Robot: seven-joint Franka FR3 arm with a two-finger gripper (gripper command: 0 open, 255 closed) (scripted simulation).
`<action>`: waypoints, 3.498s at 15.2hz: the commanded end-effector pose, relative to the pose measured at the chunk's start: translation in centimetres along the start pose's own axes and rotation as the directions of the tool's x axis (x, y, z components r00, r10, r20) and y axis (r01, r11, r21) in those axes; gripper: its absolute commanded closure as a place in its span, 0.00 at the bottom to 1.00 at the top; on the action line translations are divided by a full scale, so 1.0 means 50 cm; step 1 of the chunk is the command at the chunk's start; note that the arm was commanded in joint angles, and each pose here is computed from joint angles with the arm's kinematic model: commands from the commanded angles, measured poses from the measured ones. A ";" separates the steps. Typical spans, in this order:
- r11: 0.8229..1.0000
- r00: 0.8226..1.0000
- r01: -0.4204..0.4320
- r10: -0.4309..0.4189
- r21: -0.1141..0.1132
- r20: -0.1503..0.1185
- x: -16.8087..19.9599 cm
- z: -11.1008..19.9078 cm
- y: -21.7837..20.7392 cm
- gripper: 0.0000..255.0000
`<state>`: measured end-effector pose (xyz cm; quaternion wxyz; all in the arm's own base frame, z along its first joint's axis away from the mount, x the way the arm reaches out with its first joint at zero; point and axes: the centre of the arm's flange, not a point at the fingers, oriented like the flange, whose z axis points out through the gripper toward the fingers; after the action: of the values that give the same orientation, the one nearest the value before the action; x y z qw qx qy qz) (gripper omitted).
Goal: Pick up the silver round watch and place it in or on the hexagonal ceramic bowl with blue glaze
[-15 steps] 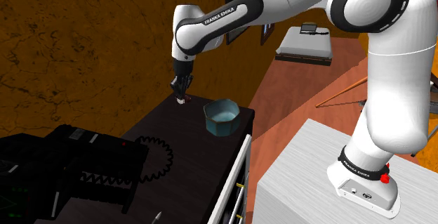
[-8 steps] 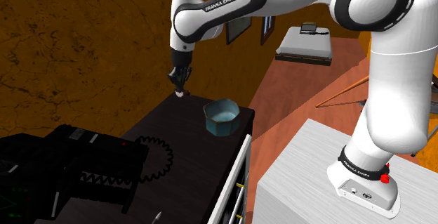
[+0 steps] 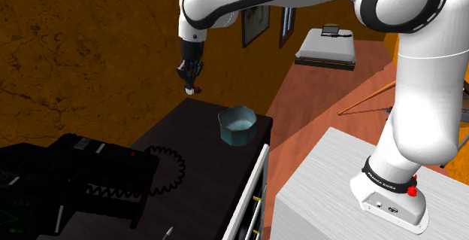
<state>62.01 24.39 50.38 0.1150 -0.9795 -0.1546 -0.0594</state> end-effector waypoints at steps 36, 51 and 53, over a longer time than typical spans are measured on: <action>1.000 1.000 0.000 0.000 0.000 0.001 -0.388 0.050 0.019 1.00; 1.000 1.000 0.000 0.000 0.000 0.001 -0.388 -0.030 0.019 0.00; 1.000 1.000 0.000 0.000 0.000 0.001 -0.388 -0.050 0.019 0.00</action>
<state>43.96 17.43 49.16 0.1150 -0.9795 -0.1545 -0.0597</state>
